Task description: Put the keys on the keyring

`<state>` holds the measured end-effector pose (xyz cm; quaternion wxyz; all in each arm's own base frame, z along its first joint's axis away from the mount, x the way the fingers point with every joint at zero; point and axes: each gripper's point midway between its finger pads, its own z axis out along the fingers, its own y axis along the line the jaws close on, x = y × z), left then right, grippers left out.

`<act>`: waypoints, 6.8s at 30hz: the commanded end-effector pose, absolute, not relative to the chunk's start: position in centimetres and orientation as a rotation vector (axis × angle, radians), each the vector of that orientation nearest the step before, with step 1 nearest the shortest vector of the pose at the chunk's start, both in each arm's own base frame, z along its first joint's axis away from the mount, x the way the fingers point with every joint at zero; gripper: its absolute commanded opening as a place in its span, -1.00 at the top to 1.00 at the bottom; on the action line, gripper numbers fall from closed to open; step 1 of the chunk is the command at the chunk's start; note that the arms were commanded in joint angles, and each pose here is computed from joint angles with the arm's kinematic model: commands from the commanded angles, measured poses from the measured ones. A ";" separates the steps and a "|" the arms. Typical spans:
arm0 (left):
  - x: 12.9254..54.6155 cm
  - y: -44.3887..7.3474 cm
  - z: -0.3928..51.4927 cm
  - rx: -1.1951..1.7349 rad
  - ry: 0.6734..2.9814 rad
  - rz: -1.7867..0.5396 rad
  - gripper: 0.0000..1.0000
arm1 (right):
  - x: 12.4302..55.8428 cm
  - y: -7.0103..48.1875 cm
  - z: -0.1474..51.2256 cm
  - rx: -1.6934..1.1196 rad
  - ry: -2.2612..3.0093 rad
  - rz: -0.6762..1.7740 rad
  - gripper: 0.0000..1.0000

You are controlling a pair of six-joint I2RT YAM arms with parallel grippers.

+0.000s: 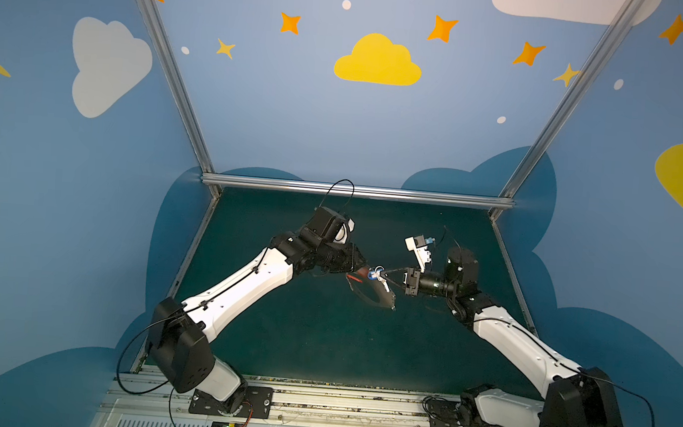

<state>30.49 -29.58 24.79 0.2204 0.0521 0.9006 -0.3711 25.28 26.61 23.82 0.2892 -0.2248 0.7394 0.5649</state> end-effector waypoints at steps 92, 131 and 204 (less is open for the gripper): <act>29.3 -31.4 26.2 0.203 2.496 -1.287 0.93 | 24.2 30.2 24.8 -0.653 1.881 1.416 0.40; 29.2 -30.5 26.8 0.085 2.472 -1.497 0.93 | 24.3 29.4 24.6 -0.588 1.888 1.387 0.09; 29.6 -25.4 21.5 -0.237 2.078 -1.608 -0.70 | 29.5 25.5 28.8 -0.165 1.911 1.332 1.00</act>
